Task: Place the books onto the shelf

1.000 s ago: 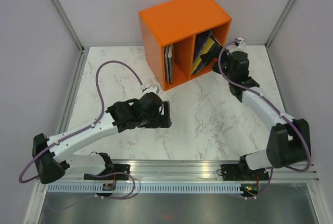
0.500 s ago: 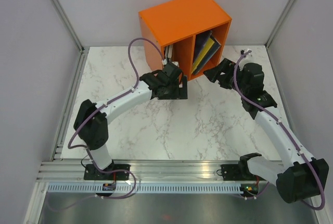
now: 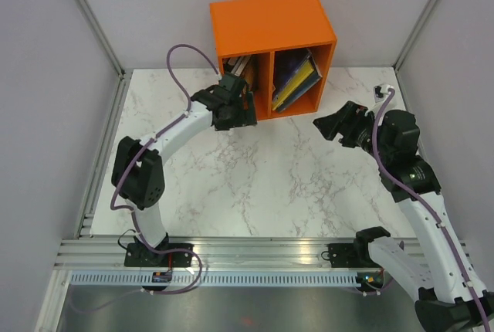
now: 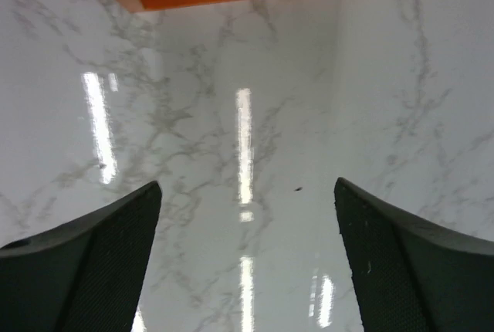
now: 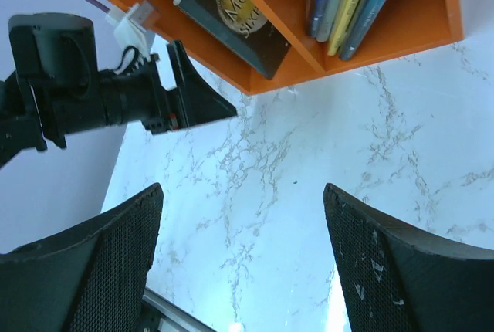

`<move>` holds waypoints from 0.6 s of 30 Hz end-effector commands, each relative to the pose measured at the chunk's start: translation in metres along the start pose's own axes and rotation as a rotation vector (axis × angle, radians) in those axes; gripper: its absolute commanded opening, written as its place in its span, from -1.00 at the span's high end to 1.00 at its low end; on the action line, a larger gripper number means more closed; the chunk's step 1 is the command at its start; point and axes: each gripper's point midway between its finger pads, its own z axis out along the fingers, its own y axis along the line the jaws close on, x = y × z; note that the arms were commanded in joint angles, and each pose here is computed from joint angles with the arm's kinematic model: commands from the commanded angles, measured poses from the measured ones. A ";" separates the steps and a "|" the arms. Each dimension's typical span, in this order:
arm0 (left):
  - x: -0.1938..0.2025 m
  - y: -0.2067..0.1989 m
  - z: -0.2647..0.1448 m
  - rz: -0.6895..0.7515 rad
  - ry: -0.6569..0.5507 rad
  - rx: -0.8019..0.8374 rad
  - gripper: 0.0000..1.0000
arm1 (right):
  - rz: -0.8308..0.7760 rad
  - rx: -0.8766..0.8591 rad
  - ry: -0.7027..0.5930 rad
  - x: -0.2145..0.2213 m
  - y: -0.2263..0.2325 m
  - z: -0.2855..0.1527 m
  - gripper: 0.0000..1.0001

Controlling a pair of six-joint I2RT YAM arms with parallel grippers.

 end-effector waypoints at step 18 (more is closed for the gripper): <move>0.004 0.067 -0.072 -0.174 -0.067 0.004 -0.81 | -0.025 -0.010 0.072 0.024 0.001 -0.032 -0.74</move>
